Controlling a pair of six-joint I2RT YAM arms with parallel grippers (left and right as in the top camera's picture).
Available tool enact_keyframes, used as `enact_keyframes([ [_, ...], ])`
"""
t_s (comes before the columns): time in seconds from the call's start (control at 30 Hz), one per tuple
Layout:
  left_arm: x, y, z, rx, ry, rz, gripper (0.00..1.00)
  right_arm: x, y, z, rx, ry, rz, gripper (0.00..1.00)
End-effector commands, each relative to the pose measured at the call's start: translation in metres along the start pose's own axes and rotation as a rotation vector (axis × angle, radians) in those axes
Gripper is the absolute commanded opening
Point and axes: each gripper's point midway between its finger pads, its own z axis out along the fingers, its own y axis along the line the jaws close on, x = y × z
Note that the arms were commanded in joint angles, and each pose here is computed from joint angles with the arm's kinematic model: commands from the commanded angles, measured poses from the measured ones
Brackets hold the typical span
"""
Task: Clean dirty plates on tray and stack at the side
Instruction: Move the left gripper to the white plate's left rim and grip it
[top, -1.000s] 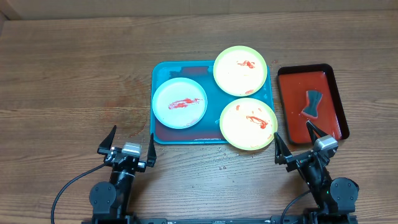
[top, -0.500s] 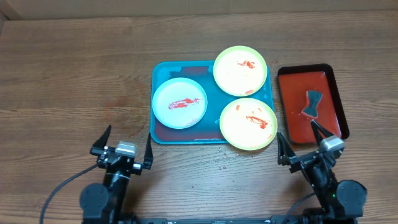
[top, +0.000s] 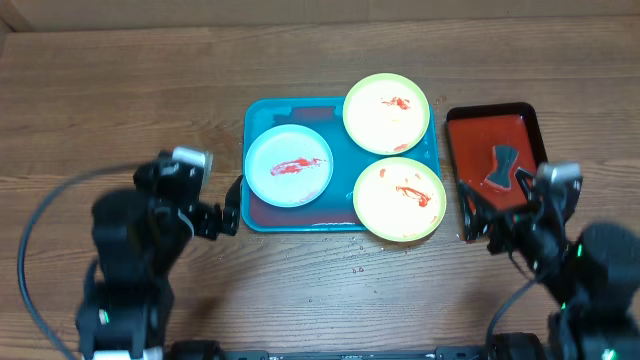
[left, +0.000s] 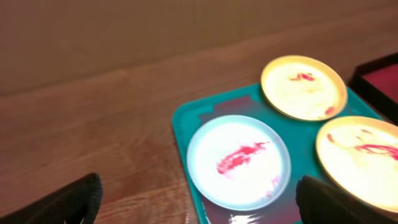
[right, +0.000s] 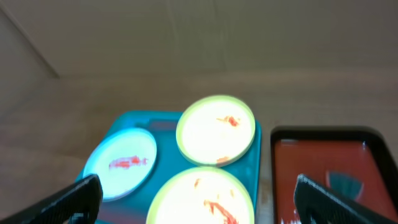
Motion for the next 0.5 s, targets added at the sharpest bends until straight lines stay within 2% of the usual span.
enact_keyframes([
  [0.0,-0.030,-0.010,0.008,0.062,0.064,-0.010,1.00,-0.024,0.002,0.009,0.000,0.079,0.025,1.00],
  [0.23,-0.035,-0.029,0.048,0.165,0.324,-0.022,1.00,-0.020,-0.014,0.042,0.067,0.412,0.124,1.00],
  [0.37,-0.024,-0.033,0.083,0.209,0.391,-0.041,1.00,-0.008,-0.029,0.067,0.104,0.504,0.149,1.00],
  [0.47,-0.010,-0.038,0.107,0.246,0.452,-0.116,1.00,0.002,-0.034,0.080,0.105,0.548,0.164,1.00],
])
